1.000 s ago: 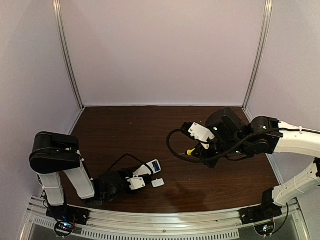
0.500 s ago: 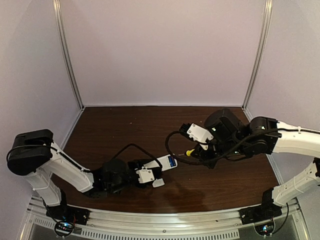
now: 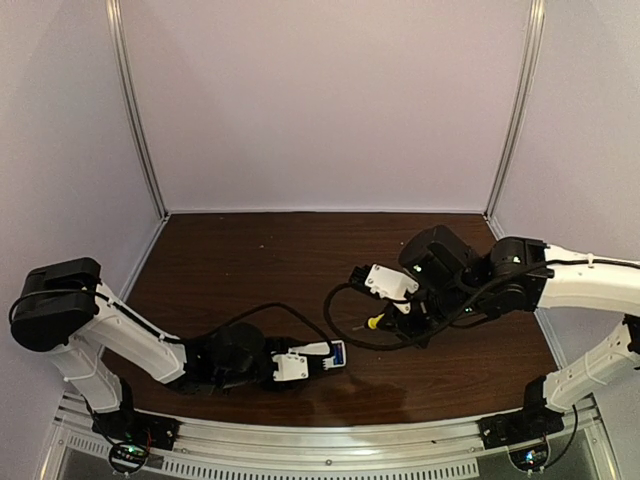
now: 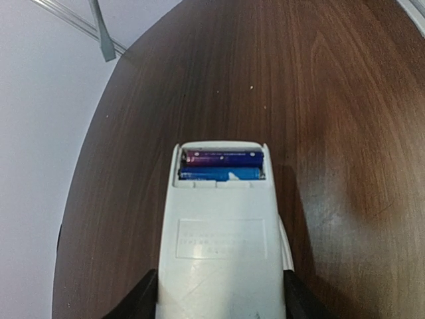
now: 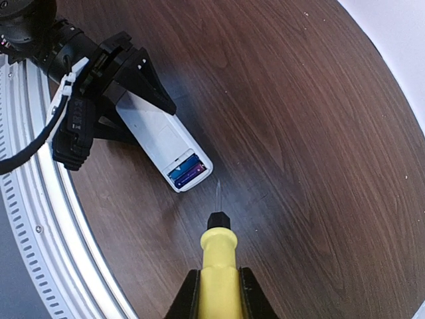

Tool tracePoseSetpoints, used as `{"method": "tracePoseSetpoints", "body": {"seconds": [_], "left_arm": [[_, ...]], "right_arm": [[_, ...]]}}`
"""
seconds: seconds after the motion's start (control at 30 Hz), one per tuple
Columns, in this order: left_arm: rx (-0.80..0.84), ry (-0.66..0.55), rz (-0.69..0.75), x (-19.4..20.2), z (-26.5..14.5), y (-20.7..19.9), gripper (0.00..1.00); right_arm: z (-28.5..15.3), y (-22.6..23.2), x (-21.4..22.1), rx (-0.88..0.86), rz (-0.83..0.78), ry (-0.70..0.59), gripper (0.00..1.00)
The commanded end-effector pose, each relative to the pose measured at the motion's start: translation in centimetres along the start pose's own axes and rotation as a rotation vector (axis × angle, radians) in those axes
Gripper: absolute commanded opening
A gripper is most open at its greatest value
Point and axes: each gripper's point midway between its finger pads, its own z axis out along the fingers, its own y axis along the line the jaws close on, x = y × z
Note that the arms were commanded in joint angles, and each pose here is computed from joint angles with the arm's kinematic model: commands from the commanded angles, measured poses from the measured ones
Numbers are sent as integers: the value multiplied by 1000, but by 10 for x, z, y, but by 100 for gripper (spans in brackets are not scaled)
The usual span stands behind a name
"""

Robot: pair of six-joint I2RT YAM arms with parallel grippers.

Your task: Unload the batteries from the remote control

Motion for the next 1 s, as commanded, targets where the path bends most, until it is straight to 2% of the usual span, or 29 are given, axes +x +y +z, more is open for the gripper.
{"method": "tracePoseSetpoints", "body": {"seconds": [0.0, 0.63, 0.97], "left_arm": [[-14, -45, -15, -13, -1, 5, 0], [-34, -16, 15, -2, -1, 4, 0], [-33, 20, 34, 6, 5, 0, 0]], "right_arm": [[4, 9, -2, -13, -40, 18, 0], [49, 22, -3, 0, -75, 3, 0], [67, 26, 8, -3, -84, 37, 0]]}}
